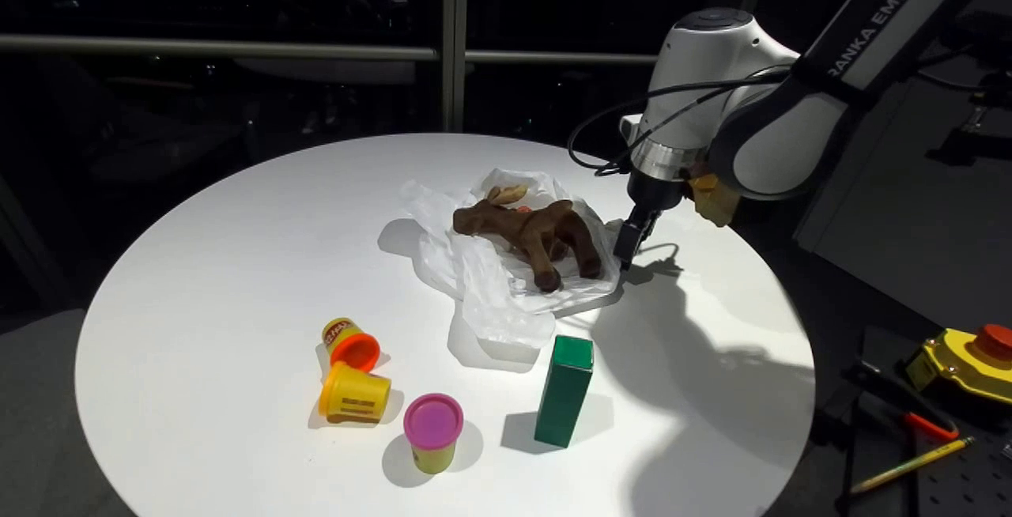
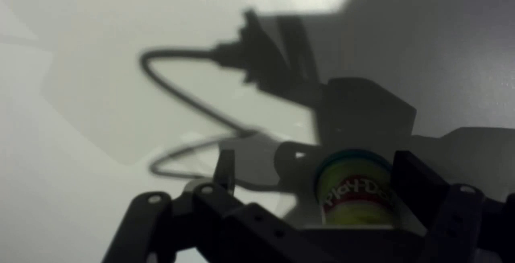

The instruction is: Put the objects inside the plastic

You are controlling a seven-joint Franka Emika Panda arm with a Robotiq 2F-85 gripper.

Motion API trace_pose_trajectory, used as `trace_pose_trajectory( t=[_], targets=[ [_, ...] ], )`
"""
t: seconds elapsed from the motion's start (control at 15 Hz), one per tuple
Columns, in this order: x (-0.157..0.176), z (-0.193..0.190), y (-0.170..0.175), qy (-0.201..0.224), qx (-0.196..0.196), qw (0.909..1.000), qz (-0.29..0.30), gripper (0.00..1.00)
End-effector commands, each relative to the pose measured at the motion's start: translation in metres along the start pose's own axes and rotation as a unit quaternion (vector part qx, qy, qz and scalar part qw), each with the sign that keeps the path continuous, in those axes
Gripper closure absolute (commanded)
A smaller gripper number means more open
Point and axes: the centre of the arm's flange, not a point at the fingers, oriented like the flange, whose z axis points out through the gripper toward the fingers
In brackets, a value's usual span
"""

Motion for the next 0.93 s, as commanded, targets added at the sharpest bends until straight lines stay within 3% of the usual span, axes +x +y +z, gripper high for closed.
trace_pose_trajectory(
  t=[0.0, 0.73, 0.87],
  targets=[
    [0.014, -0.005, -0.003, 0.02, 0.008, 0.9997, -0.006, 0.0],
    [0.03, -0.008, -0.009, 0.053, 0.013, 0.9985, -0.004, 0.0],
    [0.032, -0.009, -0.008, 0.058, 0.009, 0.9982, -0.005, 0.26]
  ],
)
